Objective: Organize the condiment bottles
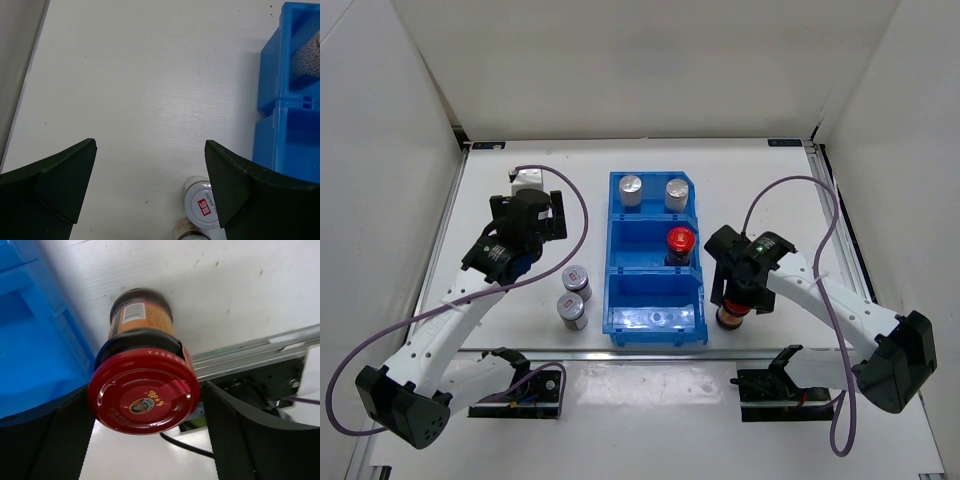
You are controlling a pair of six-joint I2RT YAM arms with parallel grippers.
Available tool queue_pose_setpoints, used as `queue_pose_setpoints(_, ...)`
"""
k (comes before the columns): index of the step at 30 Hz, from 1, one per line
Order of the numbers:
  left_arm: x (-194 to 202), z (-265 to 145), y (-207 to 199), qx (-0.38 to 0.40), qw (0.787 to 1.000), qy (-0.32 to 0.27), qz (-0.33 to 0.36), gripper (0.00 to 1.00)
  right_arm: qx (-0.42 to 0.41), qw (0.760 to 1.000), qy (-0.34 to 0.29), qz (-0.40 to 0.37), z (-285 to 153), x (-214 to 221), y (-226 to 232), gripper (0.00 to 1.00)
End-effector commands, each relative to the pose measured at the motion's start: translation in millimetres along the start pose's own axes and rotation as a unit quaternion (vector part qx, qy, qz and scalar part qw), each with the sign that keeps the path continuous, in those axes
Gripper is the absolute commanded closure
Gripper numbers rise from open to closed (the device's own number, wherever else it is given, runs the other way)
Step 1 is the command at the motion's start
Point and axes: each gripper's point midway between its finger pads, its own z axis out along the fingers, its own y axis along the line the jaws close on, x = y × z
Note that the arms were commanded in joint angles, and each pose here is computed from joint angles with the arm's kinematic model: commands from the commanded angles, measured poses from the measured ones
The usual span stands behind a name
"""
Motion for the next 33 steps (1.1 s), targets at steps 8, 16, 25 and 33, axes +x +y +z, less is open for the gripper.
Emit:
queue_pose_setpoints(8,-6.6,-5.0,1.7,0.006,1.000,-0.012,-0.005,0.00,-0.022,0.998,-0.014,0.057,-5.0,2.7,-0.4,0.61)
queue_pose_setpoints(16,-6.6,-5.0,1.7,0.006,1.000,-0.012,-0.005,0.00,-0.051,0.976,-0.197,0.083,-116.6,-77.0,-29.8,1.00)
queue_pose_setpoints(25,-6.6,-5.0,1.7,0.006,1.000,-0.012,-0.005,0.00,-0.227,0.916,-0.314,-0.100,-209.4,-142.9,100.1,1.00)
queue_pose_setpoints(33,-6.6,-5.0,1.7,0.006,1.000,-0.012,-0.005,0.00,-0.239,0.888,-0.302,-0.251,-194.7,-135.5,228.0,1.00)
